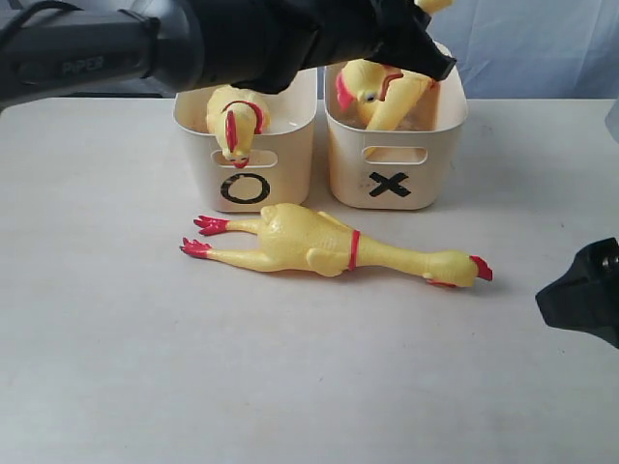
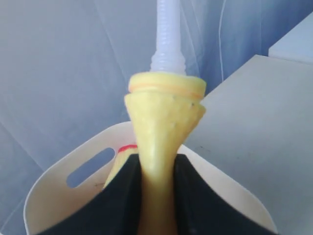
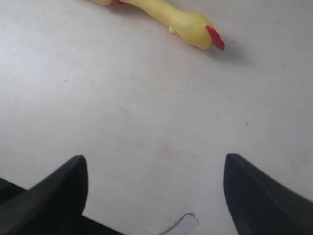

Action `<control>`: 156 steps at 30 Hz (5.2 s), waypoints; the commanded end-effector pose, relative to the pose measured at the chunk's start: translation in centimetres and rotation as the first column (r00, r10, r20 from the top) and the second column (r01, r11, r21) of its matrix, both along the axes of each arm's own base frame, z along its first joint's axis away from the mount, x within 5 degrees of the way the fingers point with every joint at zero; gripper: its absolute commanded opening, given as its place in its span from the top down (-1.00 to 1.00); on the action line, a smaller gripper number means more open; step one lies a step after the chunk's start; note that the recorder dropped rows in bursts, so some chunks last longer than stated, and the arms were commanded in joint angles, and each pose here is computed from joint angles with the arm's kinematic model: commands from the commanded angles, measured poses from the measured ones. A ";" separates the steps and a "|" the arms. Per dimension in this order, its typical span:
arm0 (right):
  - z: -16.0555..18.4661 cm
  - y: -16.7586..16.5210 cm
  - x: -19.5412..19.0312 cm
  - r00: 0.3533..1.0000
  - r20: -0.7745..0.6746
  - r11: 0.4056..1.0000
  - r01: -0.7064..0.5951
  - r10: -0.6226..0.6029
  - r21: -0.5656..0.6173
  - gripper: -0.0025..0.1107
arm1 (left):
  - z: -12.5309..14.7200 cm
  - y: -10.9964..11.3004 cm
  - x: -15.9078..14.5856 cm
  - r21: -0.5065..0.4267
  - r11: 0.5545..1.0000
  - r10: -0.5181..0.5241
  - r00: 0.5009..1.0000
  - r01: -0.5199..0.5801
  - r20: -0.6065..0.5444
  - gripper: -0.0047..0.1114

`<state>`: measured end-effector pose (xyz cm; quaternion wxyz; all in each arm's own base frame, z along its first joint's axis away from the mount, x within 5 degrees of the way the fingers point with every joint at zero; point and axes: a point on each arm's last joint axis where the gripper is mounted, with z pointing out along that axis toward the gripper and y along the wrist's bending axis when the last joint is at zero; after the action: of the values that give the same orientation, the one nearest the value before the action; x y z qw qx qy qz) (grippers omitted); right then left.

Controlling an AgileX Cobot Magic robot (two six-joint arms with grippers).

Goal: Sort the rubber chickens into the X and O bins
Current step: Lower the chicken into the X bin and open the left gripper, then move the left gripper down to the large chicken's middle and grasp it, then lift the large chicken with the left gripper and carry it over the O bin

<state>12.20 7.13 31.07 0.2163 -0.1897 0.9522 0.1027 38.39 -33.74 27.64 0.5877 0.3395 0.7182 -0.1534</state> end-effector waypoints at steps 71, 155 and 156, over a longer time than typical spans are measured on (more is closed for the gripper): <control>3.7 -6.0 -11.8 0.906 0.423 0.979 -0.096 0.011 0.180 -0.32 | -8.4 -2.7 -7.0 0.593 0.344 -0.564 0.665 0.728 -0.489 0.07; 3.7 -6.2 -12.1 0.899 0.438 0.979 -0.091 0.003 0.180 -0.32 | 1.6 -2.3 -11.8 0.819 0.342 -0.455 0.844 0.460 -0.284 0.92; 3.7 -6.2 -12.1 0.899 0.437 0.979 -0.089 0.001 0.182 -0.32 | 1.6 -2.5 -12.0 0.809 0.348 -0.461 0.838 0.473 -0.292 0.92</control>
<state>0.16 0.99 34.91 0.4369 -0.2100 0.8600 0.1594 27.19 -35.76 28.42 0.2501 0.7715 0.5808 0.0698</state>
